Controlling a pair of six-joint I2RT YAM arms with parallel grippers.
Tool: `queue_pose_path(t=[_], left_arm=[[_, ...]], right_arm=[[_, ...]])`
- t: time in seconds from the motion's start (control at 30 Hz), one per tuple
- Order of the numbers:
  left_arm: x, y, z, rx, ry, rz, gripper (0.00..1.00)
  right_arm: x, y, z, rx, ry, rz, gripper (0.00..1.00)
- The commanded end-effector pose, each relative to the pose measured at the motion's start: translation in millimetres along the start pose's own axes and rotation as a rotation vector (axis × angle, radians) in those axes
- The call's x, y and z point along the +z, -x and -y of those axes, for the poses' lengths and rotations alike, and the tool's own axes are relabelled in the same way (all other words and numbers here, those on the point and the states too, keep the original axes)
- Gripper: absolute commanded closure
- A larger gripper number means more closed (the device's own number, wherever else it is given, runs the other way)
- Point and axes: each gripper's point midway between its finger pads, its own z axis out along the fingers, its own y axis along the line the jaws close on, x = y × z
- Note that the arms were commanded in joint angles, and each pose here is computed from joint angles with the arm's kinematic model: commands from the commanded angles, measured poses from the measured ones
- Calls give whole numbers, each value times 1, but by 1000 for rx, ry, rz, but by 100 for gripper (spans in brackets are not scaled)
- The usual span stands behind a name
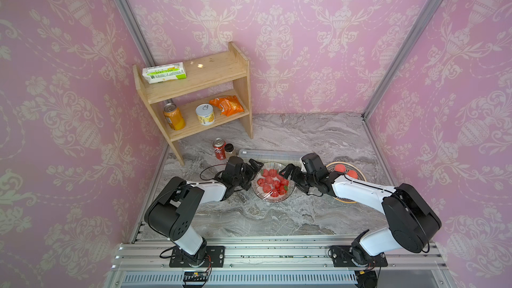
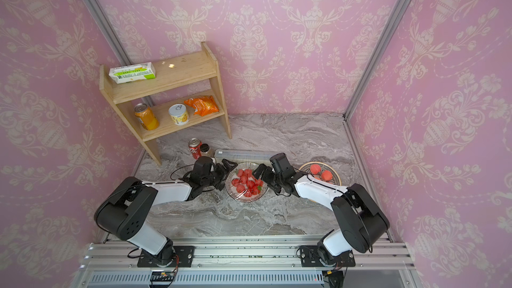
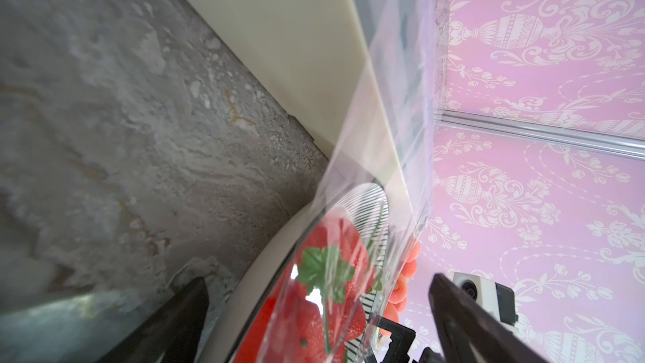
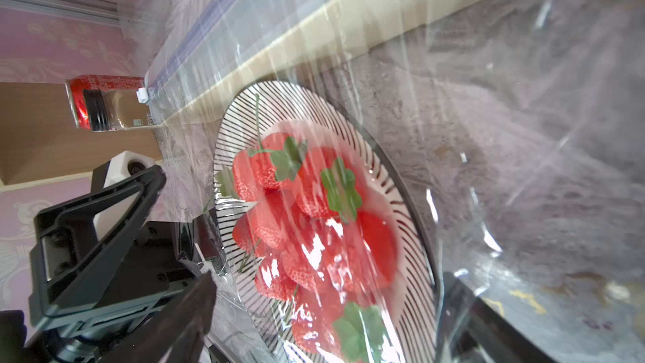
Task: Wrap the plate with plastic wrap
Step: Cover the plate with plastic wrap.
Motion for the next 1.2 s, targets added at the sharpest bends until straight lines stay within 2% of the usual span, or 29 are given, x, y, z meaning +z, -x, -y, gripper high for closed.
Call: queue_pose_path(t=[0.0,0.27,0.47,0.7,0.77,0.9,1.03,1.17], left_arm=[[-7,-17,12,32,-46,-49,1],[-19,-25,-3,38,3,-41,1],[-42,-7,-28,66,97,25,1],[-73,-4,-7,290,179,16,2],[-73,-5,-9,299,165,8,11],[-67,-12,-11,311,144,-42,36],[-59,-11,-18,318,167,-60,45],[-51,-12,-19,321,169,-83,64]], right_arm=[[1,-8,-17,-22,64,-36,0],[-3,-21,4,8,22,-50,0],[-21,-17,29,-5,-75,-11,0],[-53,-6,45,-60,-138,33,0],[-57,-3,48,-60,-141,42,0],[-62,0,53,-63,-156,48,0],[-65,2,54,-60,-158,53,0],[-67,4,57,-59,-165,57,0]])
